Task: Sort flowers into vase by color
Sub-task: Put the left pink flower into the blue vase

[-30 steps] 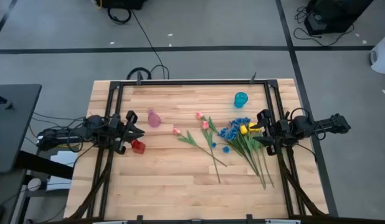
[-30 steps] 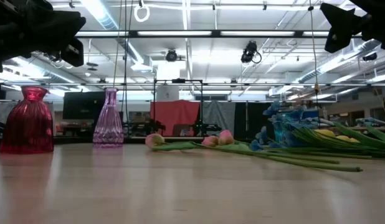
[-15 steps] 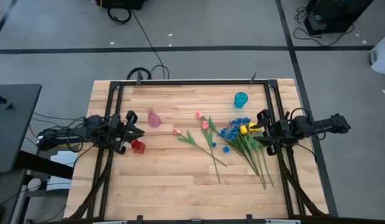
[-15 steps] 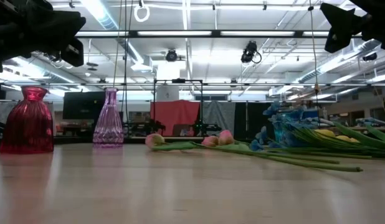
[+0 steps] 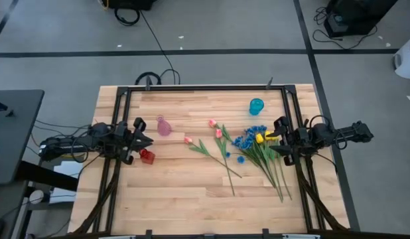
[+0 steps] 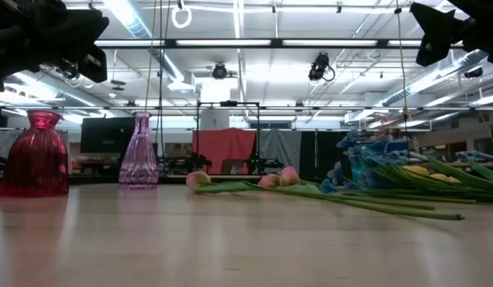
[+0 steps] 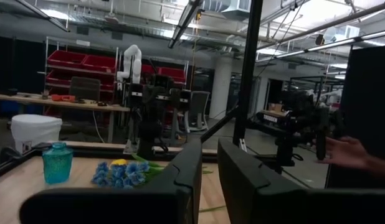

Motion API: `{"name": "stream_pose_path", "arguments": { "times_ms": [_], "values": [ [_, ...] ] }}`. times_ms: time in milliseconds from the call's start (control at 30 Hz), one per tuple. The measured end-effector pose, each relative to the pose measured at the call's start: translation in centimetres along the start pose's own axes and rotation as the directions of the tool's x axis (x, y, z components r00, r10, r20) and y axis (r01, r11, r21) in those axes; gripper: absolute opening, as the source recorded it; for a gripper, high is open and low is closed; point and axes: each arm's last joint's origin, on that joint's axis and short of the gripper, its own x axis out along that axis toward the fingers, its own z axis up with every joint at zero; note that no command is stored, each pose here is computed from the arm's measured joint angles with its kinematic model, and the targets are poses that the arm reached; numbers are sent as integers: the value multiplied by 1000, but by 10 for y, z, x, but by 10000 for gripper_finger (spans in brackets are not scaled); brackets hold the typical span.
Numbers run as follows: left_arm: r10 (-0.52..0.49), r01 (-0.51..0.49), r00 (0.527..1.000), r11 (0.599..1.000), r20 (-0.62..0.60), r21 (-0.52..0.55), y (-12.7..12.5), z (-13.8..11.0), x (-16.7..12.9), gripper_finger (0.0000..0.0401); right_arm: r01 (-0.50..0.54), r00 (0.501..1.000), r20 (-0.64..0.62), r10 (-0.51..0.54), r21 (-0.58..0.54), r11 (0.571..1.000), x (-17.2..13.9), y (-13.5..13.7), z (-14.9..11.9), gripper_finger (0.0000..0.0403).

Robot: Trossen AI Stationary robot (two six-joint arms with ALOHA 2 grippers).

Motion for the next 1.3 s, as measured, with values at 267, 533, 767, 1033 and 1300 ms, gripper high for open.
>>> {"name": "stream_pose_path", "arguments": {
  "times_ms": [267,533,767,1033,1300],
  "values": [
    [-12,11,998,1000,62,16,-1,6,0,56,11,992,126,-15,34,999,-1,-1,12,211],
    [6,-7,997,1000,80,22,-1,8,0,56,-3,988,153,-16,124,992,-1,-1,15,211],
    [4,-8,991,1000,132,29,-2,13,-1,56,-9,980,197,-15,120,993,-2,-1,19,211],
    [-107,106,961,994,256,17,-7,26,-4,56,-3,982,185,-21,129,992,-2,-1,18,211],
    [-67,68,962,998,265,6,-6,26,-4,56,98,970,208,-123,125,987,-2,-5,21,211]
  ]
}}
